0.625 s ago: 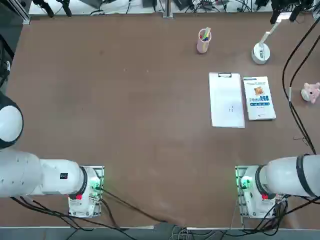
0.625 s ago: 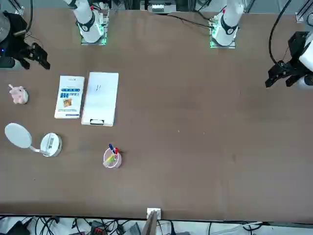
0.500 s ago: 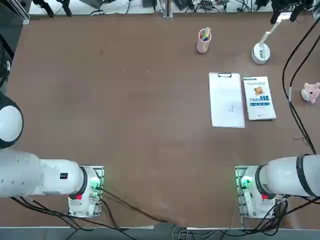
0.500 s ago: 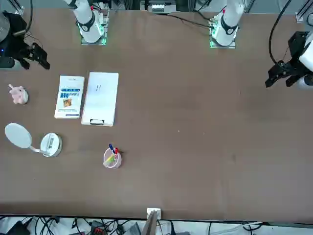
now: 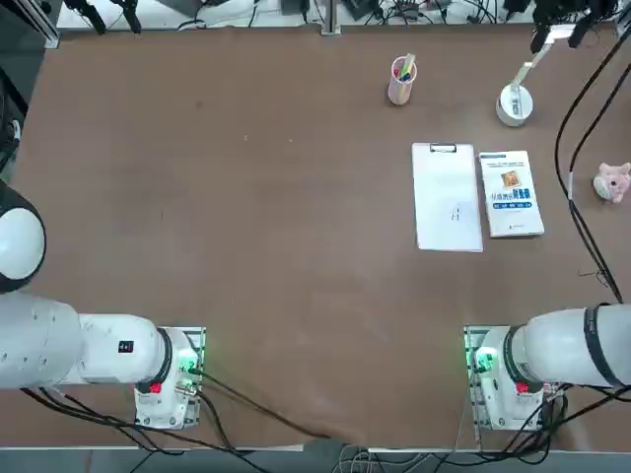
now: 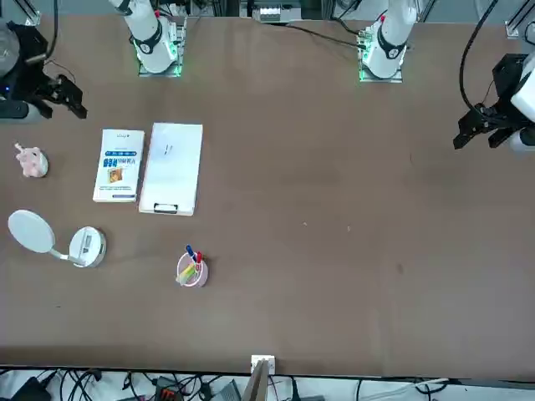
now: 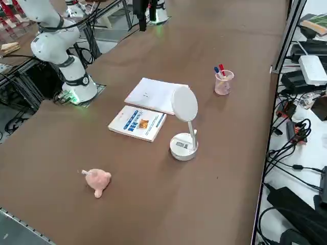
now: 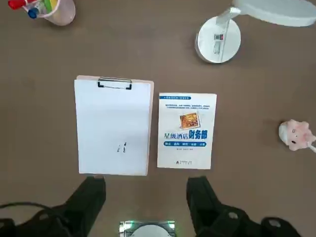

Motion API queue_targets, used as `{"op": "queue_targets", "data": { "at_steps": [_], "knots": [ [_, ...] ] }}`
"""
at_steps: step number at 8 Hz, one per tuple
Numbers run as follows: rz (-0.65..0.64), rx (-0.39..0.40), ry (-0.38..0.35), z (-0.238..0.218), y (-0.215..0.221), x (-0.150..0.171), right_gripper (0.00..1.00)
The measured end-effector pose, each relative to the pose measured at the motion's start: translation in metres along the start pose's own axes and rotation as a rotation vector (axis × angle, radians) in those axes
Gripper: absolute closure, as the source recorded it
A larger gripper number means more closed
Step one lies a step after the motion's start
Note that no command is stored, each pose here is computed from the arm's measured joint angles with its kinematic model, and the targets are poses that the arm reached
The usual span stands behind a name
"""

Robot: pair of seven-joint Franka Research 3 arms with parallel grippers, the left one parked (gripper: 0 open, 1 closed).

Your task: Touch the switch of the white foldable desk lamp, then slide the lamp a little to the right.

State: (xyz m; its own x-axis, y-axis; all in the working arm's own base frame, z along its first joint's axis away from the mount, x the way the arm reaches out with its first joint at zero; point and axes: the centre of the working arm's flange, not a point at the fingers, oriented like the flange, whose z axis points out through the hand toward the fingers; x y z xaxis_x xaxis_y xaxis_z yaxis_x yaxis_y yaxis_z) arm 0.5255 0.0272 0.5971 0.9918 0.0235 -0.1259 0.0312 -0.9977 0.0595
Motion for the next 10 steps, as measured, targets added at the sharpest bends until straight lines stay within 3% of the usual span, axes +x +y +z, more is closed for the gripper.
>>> {"op": "queue_targets", "data": {
  "at_steps": [2, 4, 6, 8, 10],
  "knots": [
    [-0.007, -0.001, -0.098, 0.052, -0.003, 0.031, 0.00],
    [-0.025, -0.007, -0.148, 0.114, -0.007, 0.074, 0.00],
    [-0.097, -0.049, -0.143, 0.159, -0.014, 0.119, 0.00],
    [-0.147, -0.143, -0.102, 0.205, -0.030, 0.152, 0.00],
    [-0.101, -0.228, -0.081, 0.261, -0.041, 0.171, 0.00]
  ]
}}
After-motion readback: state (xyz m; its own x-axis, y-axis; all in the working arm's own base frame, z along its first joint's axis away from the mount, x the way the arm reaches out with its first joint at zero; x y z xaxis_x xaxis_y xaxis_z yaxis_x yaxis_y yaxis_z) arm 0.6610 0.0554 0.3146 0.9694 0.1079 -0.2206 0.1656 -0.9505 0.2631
